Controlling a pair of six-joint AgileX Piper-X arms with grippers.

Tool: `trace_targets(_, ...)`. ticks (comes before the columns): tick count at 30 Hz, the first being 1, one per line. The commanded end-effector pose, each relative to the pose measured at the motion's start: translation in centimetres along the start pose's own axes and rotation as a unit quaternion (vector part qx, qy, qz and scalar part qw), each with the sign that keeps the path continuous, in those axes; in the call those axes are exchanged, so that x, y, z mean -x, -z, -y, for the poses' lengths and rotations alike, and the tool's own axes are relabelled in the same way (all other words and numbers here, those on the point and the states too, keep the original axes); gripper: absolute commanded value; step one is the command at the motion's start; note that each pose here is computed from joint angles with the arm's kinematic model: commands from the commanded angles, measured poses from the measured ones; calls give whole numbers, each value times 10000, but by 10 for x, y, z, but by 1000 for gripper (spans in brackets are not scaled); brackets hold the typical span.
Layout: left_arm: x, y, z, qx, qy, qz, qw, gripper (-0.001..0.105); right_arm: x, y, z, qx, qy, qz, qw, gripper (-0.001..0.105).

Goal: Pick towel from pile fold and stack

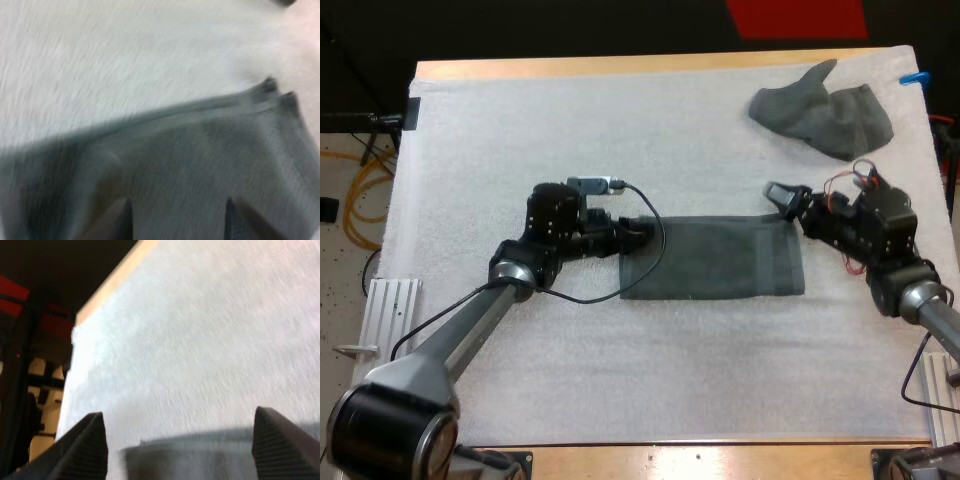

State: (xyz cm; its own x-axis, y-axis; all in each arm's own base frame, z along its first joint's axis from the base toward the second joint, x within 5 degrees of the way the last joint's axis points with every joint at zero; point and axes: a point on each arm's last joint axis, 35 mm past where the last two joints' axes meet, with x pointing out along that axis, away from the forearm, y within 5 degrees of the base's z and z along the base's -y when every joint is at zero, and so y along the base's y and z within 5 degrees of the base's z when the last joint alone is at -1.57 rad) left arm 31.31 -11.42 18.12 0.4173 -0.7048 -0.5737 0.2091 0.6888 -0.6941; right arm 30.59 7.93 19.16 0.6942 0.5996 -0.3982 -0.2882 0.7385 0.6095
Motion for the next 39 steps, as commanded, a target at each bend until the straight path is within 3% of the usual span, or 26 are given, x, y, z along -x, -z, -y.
trace_targets(1, 9, -9, 11, -295, 125, 207, 9993, 42, 1, -10, -6, 171, -37, 101, 9998, 61)
trace_targets(4, 29, -15, 30, -851, 30, 432, 9954, 45, 7, -23, -16, 666, 39, 20, 9978, 61)
trace_targets(8, 65, -12, 52, -1435, -360, 648, 9869, 66, 25, -38, -31, 1391, 708, -299, 9873, 61)
trace_targets(11, 90, -5, 64, -1529, -654, 724, 9834, 70, 42, -49, -44, 1776, 1034, -458, 9776, 67)
trace_targets(16, 129, 12, 85, -1548, -623, 791, 9828, 70, 73, -53, -62, 1907, 1313, -987, 9678, 77)
trace_targets(23, 174, 44, 105, -1257, -302, 585, 9899, 70, 105, -42, -71, 1741, 1903, -1688, 9513, 77)
trace_targets(28, 183, 51, 111, -1201, 123, 463, 9916, 70, 95, -35, -59, 1651, 2056, -1976, 9442, 77)
trace_targets(33, 182, 51, 112, -1080, 273, 382, 9930, 70, 67, -34, -26, 1231, 1873, -2249, 9482, 77)
trace_targets(39, 182, 52, 113, -1014, 460, 282, 9934, 70, 32, -23, 33, 335, 1220, -2633, 9564, 77)
